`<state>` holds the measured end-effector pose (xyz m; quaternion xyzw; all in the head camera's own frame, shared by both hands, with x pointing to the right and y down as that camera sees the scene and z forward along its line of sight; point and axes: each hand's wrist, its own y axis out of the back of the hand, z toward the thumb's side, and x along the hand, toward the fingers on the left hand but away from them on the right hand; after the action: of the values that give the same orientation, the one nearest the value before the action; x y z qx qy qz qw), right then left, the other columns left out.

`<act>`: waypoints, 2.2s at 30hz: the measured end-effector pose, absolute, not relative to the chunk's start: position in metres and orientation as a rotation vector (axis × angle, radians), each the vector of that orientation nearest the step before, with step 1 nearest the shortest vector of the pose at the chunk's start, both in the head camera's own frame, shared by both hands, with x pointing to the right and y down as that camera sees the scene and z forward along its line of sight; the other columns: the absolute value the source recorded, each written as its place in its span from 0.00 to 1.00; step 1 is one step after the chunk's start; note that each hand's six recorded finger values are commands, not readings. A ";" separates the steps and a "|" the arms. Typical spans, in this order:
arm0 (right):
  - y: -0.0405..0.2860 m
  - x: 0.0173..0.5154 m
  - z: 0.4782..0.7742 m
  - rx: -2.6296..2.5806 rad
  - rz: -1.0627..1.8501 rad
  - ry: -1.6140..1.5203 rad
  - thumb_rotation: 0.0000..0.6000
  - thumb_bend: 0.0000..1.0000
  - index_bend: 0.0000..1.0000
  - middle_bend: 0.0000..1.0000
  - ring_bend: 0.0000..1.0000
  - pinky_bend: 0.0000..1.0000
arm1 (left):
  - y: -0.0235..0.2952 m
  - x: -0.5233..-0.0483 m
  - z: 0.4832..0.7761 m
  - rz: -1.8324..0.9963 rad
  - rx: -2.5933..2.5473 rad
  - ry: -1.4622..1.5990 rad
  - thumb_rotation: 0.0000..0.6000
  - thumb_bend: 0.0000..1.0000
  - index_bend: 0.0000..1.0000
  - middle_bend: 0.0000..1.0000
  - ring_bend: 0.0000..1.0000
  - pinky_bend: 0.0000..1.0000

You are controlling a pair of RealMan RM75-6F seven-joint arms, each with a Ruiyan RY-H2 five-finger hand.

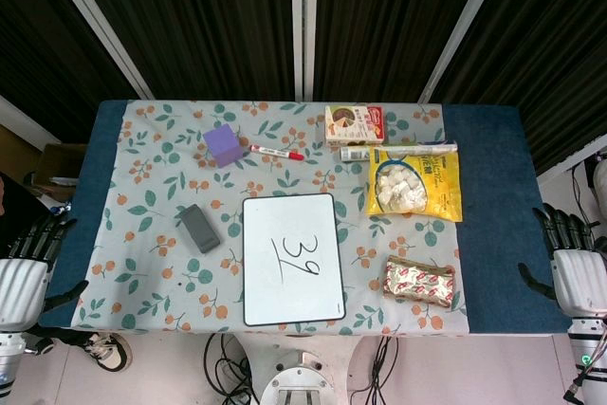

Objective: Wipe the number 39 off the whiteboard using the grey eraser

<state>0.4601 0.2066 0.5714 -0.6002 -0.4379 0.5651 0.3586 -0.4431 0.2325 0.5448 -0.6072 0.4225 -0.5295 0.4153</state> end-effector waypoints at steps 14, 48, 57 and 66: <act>0.209 0.465 0.569 -1.542 1.462 -1.145 1.00 0.19 0.00 0.00 0.00 0.00 | 0.226 -0.437 0.548 -1.312 -1.533 1.031 1.00 0.10 0.12 0.09 0.05 0.18; 0.217 0.457 0.567 -1.558 1.451 -1.127 1.00 0.19 0.00 0.00 0.00 0.00 | 0.144 -0.337 0.661 -1.059 -1.711 0.335 1.00 0.23 0.19 0.16 0.09 0.18; 0.216 0.462 0.565 -1.539 1.466 -1.140 1.00 0.19 0.00 0.00 0.00 0.00 | 0.138 -0.324 0.685 -1.081 -1.738 0.235 1.00 0.25 0.20 0.21 0.12 0.18; 0.216 0.464 0.566 -1.539 1.467 -1.142 1.00 0.19 0.00 0.00 0.00 0.00 | 0.130 -0.307 0.699 -1.076 -1.757 0.198 1.00 0.30 0.29 0.27 0.18 0.18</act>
<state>0.4635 0.2164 0.5659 -0.5960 -0.4420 0.5681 0.3559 -0.3073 0.1302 0.6986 -0.7299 0.0823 -0.4470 0.5106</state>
